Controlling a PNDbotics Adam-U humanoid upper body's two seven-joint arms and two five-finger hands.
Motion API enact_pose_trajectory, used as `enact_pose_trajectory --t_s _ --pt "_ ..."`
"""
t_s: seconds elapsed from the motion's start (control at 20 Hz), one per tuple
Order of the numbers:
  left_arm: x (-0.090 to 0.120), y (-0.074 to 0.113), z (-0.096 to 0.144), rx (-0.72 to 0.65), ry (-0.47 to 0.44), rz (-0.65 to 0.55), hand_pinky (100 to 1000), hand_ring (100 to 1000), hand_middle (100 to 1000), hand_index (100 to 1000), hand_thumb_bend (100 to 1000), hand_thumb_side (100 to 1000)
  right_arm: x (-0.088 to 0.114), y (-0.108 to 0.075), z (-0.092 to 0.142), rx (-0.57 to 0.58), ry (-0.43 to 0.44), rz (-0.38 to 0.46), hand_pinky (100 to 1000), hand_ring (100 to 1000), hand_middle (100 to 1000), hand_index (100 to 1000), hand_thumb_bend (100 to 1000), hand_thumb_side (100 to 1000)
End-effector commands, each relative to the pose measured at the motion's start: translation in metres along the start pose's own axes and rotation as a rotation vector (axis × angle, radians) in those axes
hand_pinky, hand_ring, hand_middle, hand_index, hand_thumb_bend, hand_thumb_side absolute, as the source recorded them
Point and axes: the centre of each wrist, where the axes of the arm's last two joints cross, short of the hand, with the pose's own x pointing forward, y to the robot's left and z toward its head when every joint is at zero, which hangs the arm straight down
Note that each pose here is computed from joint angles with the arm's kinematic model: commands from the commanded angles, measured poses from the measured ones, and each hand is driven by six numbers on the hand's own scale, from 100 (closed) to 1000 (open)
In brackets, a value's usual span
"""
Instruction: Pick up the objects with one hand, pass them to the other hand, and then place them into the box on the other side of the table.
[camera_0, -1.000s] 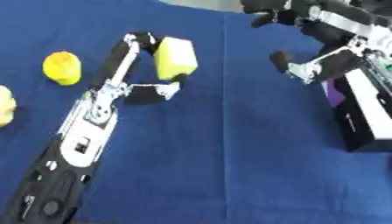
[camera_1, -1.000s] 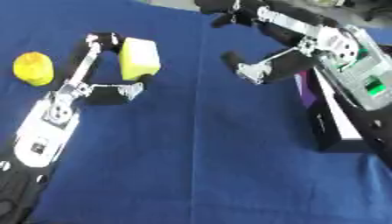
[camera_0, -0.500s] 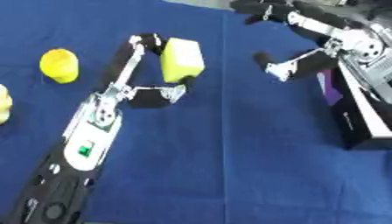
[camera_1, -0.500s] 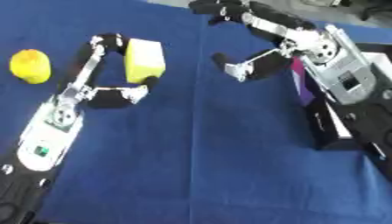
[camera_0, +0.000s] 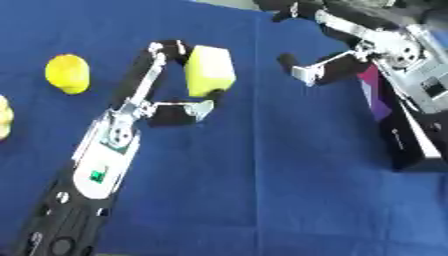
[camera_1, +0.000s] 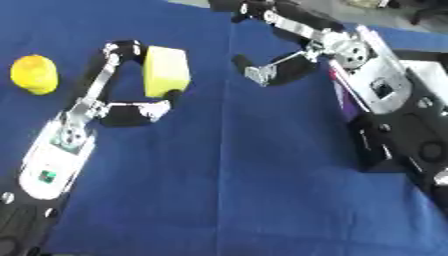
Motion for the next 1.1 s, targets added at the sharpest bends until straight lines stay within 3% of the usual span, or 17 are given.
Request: enact_pose_trajectory --t_s 0.05,0.7,1.1 --pt "0.009 0.001 -0.009 0.014 -0.044 -0.008 775 544 528 451 100 261 0.003 -0.011 -0.002 0.002 0.002 0.046 892 1000 998 1000 100 212" --pt "0.008 -0.008 -0.012 0.024 -0.061 -0.034 773 545 527 450 100 249 0.008 -0.010 -0.008 0.093 0.001 0.028 927 1000 1000 1000 100 248" --pt "0.010 -0.014 -0.013 0.020 -0.080 -0.054 772 545 524 450 100 242 0.008 -0.010 -0.007 0.166 0.011 -0.026 951 1000 1000 1000 100 257"
